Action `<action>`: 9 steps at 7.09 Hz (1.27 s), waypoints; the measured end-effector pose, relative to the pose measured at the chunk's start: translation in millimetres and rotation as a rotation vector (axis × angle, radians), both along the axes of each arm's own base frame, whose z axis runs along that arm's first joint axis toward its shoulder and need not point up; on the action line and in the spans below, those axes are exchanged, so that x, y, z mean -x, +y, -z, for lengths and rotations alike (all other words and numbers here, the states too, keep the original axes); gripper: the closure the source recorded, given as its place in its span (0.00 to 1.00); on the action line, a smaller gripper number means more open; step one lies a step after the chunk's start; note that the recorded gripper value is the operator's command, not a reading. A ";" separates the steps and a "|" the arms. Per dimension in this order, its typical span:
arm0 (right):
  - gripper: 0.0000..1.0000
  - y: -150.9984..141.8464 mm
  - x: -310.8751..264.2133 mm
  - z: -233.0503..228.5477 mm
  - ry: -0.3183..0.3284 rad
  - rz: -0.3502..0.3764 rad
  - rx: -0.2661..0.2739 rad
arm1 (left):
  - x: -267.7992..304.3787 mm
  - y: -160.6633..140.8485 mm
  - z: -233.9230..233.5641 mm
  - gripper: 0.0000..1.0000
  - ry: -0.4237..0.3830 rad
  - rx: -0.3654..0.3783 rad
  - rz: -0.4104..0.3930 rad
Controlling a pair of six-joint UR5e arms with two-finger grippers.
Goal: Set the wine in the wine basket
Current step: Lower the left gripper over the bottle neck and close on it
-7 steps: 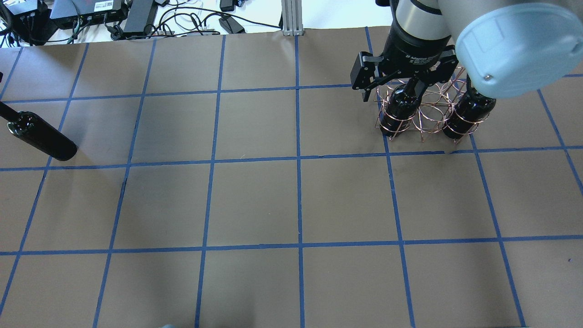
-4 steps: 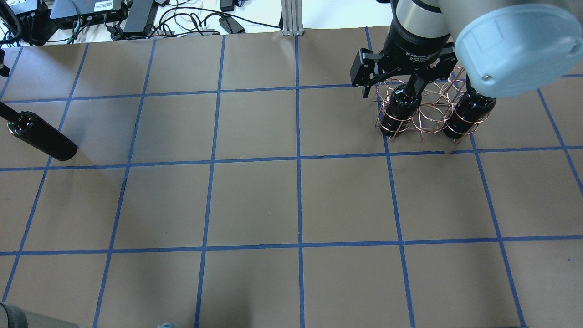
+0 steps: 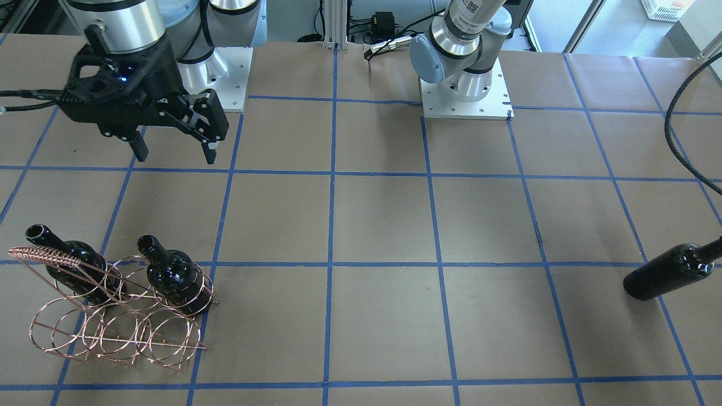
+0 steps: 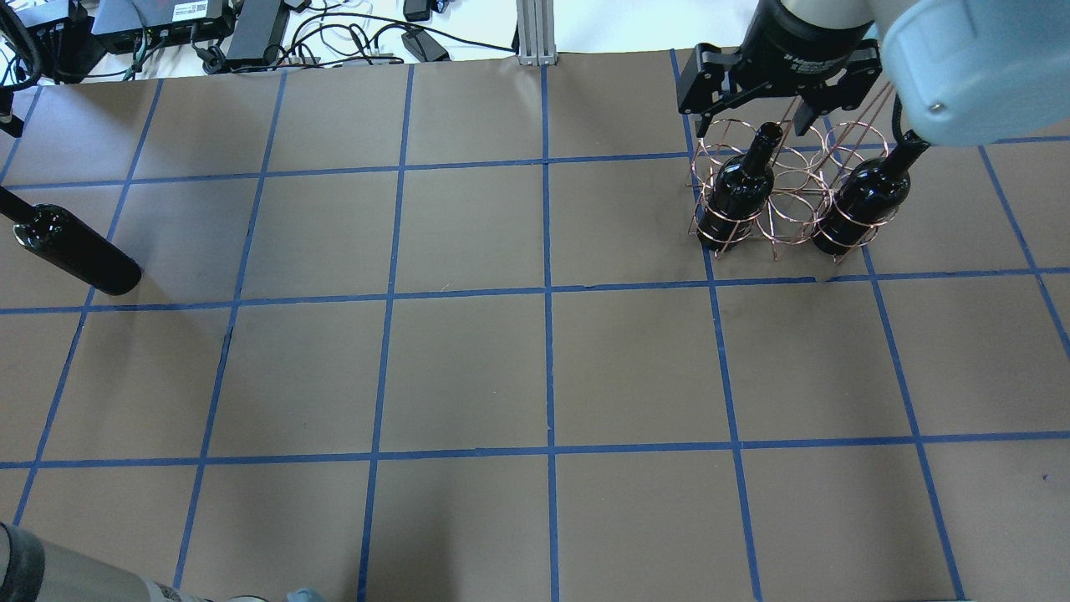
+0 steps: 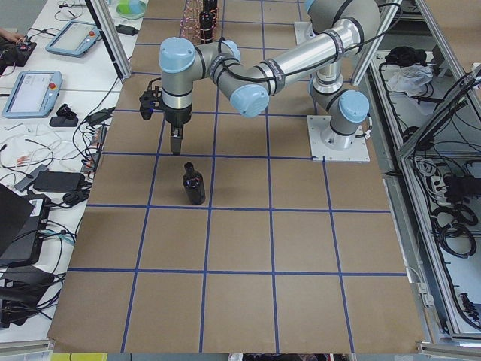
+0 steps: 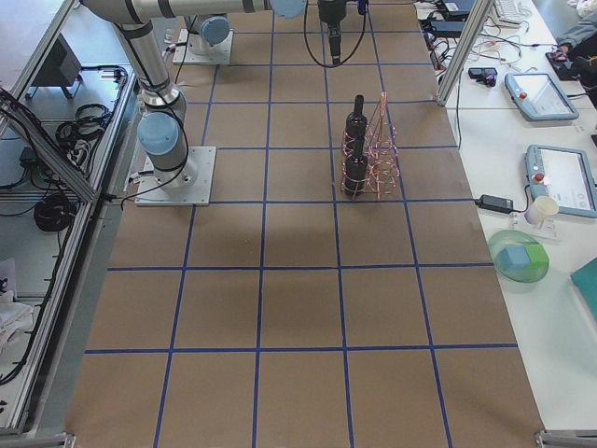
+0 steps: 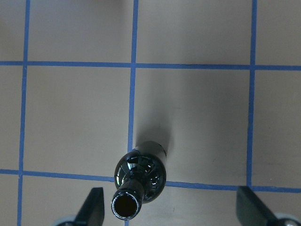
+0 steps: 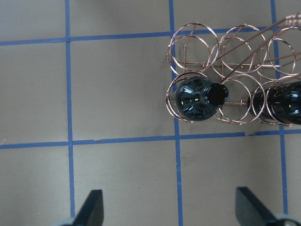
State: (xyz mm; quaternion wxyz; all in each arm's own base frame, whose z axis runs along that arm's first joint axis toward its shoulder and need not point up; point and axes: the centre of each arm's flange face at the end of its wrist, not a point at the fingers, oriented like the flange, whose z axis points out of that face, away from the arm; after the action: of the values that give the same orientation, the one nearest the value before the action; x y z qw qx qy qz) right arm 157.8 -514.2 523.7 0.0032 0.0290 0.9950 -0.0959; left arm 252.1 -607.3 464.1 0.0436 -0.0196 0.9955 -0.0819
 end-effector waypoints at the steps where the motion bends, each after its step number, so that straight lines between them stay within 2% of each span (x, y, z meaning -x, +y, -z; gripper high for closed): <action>1: 0.00 -2.3 9.9 -4.0 -0.001 0.020 0.005 | -10.8 0.2 5.1 0.00 0.004 -0.010 0.011; 5: 0.00 -0.3 15.5 2.2 0.000 0.041 -0.030 | -38.2 2.5 42.2 0.00 0.038 -0.118 0.010; 9: 0.00 0.7 15.3 4.0 -0.003 0.040 -0.041 | -43.4 -0.8 73.8 0.02 0.061 -0.176 0.018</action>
State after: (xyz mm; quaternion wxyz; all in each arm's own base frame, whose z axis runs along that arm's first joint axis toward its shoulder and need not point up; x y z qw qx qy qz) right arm 142.5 -513.5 519.8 0.0019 0.0489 0.9960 -0.0753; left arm 295.5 -608.0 390.3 0.0142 -0.0094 0.9998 0.0061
